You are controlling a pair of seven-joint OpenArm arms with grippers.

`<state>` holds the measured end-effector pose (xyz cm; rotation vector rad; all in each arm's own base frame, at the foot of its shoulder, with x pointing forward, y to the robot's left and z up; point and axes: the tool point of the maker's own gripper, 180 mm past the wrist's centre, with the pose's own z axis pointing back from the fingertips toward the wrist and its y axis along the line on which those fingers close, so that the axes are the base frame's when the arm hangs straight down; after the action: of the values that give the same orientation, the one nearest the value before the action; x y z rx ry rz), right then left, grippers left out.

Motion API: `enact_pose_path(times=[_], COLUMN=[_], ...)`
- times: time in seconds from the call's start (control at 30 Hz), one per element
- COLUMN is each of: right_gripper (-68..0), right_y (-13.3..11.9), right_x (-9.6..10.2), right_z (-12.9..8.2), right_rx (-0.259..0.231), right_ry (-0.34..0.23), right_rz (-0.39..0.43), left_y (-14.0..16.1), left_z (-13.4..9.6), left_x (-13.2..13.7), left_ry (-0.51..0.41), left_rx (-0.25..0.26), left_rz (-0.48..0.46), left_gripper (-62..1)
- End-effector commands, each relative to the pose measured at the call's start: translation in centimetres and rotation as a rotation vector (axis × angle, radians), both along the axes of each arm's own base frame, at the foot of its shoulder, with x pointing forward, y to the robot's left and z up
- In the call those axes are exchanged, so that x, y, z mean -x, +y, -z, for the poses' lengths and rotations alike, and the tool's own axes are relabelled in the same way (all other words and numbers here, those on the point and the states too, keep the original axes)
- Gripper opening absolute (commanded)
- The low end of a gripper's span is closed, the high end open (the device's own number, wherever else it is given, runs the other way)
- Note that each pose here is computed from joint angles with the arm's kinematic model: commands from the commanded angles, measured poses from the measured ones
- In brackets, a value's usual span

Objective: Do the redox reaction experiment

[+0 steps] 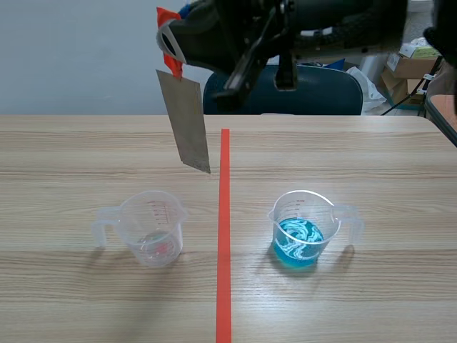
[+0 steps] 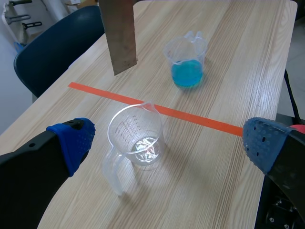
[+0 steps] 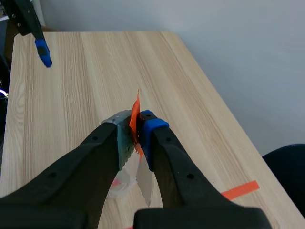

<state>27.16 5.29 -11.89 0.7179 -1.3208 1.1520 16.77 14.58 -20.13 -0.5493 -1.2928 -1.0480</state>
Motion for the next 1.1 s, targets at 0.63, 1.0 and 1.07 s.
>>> enact_pose_path(times=[0.63, 1.0, 1.07], right_gripper=[-66.9, -66.9, -66.9], right_y=[-9.0, -11.5, -11.9], right_x=[0.9, 1.3, 1.2], right_z=[-0.2, 0.1, 0.1], right_rx=[0.059, 0.091, 0.093], right_ry=[-0.021, -0.019, -0.019], right_rz=[0.094, 0.124, 0.137], left_y=[-0.5, -0.5, -0.5], left_z=[-0.9, -0.9, -0.9], left_x=[0.0, 0.0, 0.0], left_ry=[-0.022, -0.022, -0.022], left_rx=[0.034, 0.034, 0.034], left_rz=[0.001, 0.001, 0.001], left_gripper=[1.4, 1.4, 1.4])
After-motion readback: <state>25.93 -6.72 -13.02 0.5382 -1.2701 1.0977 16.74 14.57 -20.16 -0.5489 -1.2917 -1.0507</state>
